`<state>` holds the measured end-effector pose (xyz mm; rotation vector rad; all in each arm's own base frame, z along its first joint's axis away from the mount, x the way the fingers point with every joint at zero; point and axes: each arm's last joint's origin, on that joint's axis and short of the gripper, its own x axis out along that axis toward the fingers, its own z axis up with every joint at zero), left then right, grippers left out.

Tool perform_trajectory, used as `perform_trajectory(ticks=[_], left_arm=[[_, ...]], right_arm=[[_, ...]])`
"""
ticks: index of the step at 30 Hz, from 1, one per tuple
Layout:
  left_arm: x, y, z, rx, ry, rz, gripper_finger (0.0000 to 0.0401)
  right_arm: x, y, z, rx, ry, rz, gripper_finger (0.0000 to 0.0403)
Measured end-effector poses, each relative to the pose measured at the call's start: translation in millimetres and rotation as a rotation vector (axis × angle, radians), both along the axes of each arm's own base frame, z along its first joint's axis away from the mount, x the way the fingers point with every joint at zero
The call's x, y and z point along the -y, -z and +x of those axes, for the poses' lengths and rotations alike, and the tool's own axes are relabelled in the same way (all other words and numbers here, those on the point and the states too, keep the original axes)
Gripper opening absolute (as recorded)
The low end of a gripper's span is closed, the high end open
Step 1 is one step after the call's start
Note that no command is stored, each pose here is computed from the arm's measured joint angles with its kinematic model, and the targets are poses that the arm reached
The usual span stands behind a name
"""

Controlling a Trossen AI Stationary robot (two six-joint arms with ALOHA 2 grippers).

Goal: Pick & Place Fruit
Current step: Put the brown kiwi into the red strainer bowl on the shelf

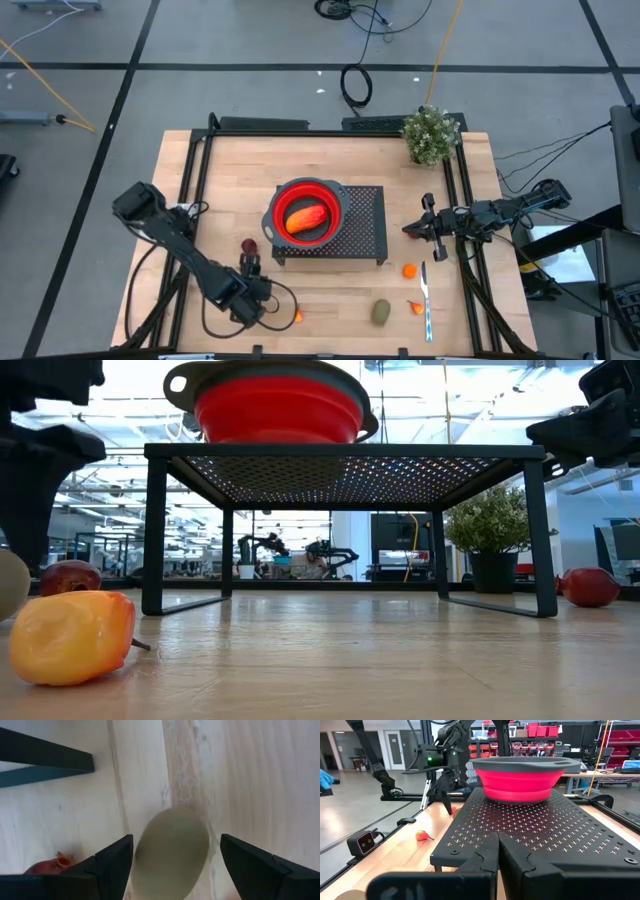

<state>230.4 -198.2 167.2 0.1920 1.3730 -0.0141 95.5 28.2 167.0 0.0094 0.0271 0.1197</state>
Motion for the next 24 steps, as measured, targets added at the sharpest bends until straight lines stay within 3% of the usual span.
perform_trajectory(ticks=[15, 24], left_arm=[[8, 8, -4, -0.052, 0.008, -0.027, 0.0294], [11, 8, -7, -0.068, 0.002, -0.052, 0.0219]], right_arm=[[0, 0, 0, 0.003, 0.0, 0.002, 0.0], [0, 0, 0, 0.003, -0.001, 0.002, 0.0]])
